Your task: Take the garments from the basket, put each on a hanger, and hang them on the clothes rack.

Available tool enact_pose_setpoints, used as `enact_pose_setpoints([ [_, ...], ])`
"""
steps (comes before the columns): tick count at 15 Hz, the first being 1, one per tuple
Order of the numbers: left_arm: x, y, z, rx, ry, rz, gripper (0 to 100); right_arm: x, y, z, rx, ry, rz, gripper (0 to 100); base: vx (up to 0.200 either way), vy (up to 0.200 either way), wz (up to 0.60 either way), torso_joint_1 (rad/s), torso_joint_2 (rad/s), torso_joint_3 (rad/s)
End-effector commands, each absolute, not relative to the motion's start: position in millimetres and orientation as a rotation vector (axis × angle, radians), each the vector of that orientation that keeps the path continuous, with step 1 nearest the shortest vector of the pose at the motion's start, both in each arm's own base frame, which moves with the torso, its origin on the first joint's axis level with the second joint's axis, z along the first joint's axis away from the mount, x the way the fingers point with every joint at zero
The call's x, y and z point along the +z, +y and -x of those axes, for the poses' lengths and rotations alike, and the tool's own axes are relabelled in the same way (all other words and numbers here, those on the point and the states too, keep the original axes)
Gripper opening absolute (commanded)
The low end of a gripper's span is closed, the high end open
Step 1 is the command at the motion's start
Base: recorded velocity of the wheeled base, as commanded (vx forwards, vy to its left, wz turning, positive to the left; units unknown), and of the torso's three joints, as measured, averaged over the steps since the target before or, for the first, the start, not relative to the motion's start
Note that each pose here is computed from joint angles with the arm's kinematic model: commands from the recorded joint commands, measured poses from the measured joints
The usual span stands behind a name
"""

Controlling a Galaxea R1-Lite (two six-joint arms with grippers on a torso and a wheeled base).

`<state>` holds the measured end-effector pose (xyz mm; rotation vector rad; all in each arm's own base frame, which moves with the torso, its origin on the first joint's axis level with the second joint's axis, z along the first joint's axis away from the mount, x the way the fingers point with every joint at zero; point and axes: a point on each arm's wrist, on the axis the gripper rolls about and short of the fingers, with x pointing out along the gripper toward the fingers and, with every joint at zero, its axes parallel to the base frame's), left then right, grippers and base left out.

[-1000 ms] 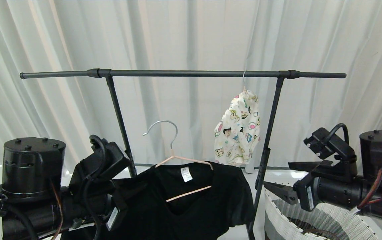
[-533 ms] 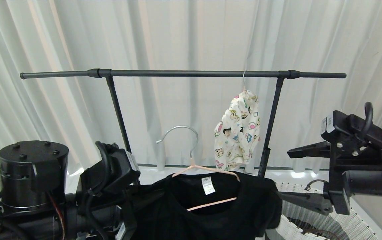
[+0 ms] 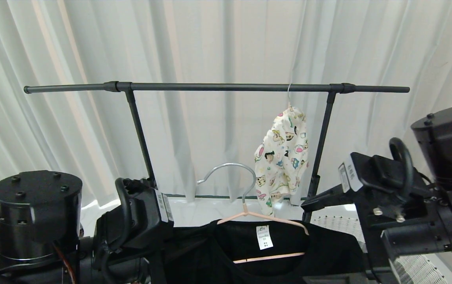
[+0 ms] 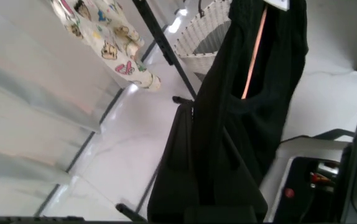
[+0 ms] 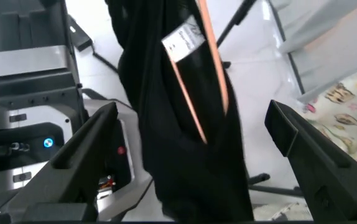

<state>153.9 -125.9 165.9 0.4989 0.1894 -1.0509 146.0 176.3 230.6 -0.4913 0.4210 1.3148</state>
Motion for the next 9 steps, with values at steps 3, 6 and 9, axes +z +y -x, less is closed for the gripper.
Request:
enact_pose_setpoints([
  [3,169,-127,-149,-1.07,0.161,-0.51,0,211,198,-166,1.311,0.466,0.5,100,0.0,0.0,0.0,0.0,0.0,0.0],
  [6,171,-128,-147,-1.076,0.146,-0.513,0,207,211,-177,1.308,0.472,0.501,100,0.0,0.0,0.0,0.0,0.0,0.0],
  [9,170,-128,-147,-1.077,0.15,-0.513,0,205,213,-179,1.306,0.48,0.502,100,0.0,0.0,0.0,0.0,0.0,0.0],
])
